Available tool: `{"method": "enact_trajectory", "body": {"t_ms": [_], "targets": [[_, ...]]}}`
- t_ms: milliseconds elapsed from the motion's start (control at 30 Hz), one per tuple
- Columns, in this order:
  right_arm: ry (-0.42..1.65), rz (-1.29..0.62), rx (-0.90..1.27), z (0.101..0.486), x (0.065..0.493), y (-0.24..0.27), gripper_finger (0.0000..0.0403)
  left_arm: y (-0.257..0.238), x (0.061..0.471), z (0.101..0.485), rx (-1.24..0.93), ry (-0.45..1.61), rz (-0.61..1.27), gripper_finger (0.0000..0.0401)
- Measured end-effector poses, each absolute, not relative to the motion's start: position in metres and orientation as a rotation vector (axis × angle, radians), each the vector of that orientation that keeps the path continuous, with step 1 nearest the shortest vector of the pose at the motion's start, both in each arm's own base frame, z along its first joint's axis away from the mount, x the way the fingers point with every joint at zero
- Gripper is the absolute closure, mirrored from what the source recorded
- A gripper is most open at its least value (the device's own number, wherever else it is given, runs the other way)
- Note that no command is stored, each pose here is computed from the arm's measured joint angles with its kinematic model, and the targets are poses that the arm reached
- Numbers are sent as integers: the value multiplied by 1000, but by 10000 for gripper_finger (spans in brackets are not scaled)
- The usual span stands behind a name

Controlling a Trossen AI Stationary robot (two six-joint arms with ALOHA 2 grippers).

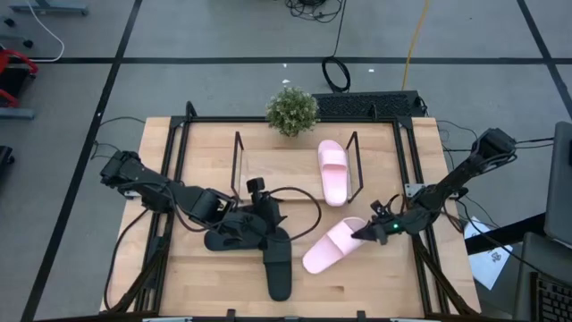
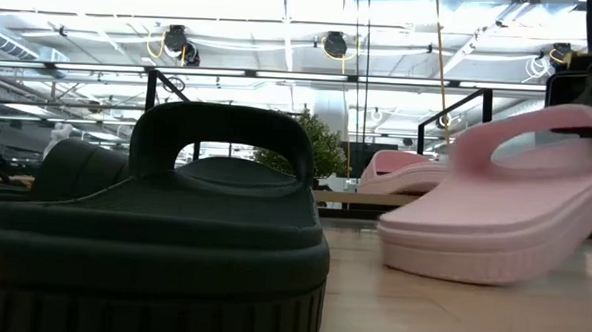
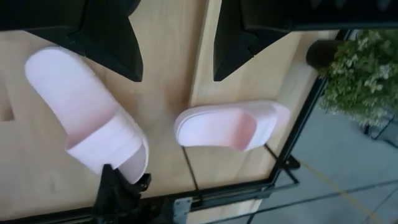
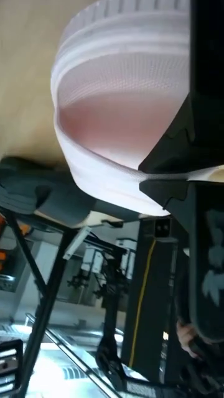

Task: Pick and place slides into the shelf
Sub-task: Put the pink slides on the shelf

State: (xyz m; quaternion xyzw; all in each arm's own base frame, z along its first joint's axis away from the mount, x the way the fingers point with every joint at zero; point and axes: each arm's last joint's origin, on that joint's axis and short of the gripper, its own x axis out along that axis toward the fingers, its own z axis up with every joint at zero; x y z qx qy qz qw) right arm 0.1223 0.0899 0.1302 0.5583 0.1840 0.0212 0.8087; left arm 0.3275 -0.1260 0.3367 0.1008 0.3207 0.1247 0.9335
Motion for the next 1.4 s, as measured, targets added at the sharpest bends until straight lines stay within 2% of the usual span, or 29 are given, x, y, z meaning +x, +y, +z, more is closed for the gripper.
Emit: {"method": "enact_trajectory", "body": {"t_ms": [333,533,733,1000,1400], "targets": [[280,209,1184,151,118,94,402,-146,329,345,254,577,42,203],[213,290,1111,177,122,104,402,-155,330,350,243,514,-2,203],[255,242,1010,195,131,113,402,-169,345,343,222,434,-66,203],[195,252,936,220,137,117,403,-182,360,322,227,445,-108,203],[176,205,937,218,145,117,403,-182,379,305,241,412,-92,203]]}}
